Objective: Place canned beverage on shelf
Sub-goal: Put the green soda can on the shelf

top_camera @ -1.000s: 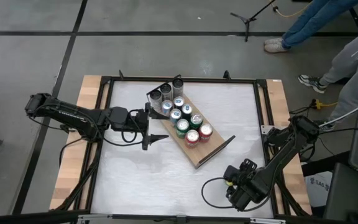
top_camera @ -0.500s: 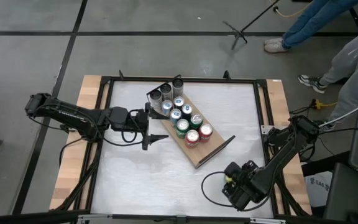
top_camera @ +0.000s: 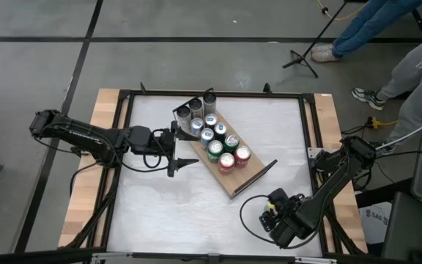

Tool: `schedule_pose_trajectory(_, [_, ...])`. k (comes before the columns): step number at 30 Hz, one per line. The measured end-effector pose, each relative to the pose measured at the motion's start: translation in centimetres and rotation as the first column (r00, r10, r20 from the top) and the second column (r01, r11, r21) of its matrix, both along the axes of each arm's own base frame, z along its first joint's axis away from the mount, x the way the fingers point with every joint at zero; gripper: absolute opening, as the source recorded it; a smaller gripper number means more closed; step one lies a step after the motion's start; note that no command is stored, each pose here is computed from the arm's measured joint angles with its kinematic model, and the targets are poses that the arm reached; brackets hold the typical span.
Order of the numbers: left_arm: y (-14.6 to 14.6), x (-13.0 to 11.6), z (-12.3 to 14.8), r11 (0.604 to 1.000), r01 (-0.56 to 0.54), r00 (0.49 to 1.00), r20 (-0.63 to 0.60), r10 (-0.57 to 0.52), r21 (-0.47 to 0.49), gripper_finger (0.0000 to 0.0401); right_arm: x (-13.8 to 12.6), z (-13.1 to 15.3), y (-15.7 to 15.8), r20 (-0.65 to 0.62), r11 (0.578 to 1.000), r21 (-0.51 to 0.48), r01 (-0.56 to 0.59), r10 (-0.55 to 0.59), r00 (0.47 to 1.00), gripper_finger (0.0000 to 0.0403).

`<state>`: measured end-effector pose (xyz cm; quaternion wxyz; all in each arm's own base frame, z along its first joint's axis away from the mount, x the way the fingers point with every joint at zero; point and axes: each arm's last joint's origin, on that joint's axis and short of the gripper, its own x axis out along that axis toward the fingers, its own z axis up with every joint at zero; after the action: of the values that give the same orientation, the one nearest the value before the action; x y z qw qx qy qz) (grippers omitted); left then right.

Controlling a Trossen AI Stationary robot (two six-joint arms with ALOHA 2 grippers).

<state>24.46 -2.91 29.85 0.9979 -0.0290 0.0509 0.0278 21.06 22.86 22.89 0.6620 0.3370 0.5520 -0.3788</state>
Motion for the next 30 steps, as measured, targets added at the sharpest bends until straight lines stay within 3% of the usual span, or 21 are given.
schedule_pose_trajectory(17, [0.01,0.00,0.01,1.000,0.000,1.000,0.000,0.000,0.000,0.0354,0.05,-0.13,0.05,-0.002,1.000,-0.005,-0.011,0.011,1.000,0.0368])
schedule_pose_trajectory(26, [0.01,0.00,0.01,1.000,0.000,1.000,0.000,0.000,0.000,0.0354,0.12,-0.39,0.12,-0.007,0.999,-0.016,-0.033,0.033,0.999,0.0287])
schedule_pose_trajectory(30, [0.01,0.00,0.01,1.000,0.000,1.000,0.000,0.000,0.000,0.0354,0.17,-0.37,0.08,0.003,0.997,-0.036,-0.072,0.072,0.997,0.0283])
